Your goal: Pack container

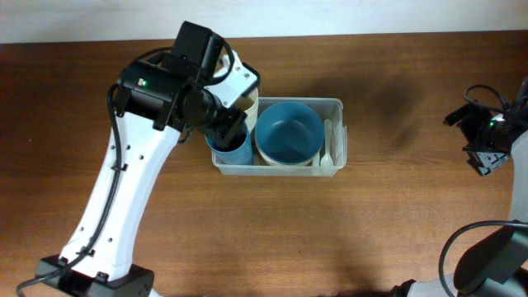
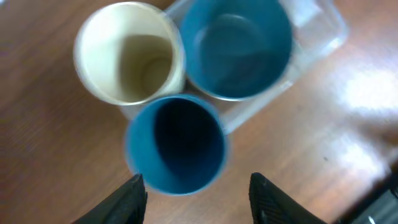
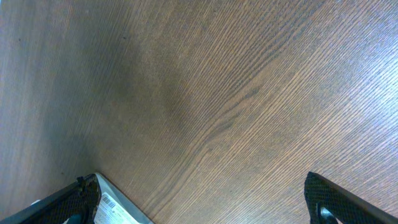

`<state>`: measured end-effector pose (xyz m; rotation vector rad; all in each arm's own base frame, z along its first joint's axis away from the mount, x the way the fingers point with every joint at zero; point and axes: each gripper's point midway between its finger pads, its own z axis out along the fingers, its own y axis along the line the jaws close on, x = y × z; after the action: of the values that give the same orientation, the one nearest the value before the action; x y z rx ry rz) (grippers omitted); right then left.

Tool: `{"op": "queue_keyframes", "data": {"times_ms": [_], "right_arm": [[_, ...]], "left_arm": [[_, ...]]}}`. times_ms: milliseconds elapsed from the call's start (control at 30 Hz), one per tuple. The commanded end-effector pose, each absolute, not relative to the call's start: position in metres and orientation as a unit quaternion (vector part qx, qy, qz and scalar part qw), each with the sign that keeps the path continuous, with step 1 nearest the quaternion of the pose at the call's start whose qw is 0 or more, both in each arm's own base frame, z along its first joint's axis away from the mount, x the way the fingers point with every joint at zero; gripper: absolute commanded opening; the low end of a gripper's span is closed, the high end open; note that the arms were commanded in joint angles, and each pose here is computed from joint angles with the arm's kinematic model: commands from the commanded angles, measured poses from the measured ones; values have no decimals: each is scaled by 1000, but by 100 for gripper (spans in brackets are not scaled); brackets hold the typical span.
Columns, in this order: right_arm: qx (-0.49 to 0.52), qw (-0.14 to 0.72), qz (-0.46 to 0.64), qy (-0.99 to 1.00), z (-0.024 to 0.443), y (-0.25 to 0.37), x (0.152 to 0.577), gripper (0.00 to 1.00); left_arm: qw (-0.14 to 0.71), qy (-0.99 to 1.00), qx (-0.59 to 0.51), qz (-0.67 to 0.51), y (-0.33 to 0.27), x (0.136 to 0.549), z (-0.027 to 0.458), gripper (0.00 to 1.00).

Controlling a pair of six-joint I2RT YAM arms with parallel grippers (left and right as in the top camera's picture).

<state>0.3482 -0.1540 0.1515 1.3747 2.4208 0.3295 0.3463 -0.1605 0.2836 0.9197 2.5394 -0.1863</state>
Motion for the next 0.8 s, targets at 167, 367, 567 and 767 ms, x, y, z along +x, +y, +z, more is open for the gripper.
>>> {"op": "queue_keyframes", "data": {"times_ms": [167,367,567,767], "right_arm": [[485,187,117,846,165,-156,350,99],[485,187,117,846,165,-156,350,99],[485,187,117,846,165,-156,350,99],[485,187,117,846,165,-156,350,99]], "left_arm": [[259,961,99,3,-73,389,294,61],[277,960,-49,5,-6,404,298,100],[276,956,-97,9,32,403,298,100],[276,956,-101,12,36,403,298,100]]}}
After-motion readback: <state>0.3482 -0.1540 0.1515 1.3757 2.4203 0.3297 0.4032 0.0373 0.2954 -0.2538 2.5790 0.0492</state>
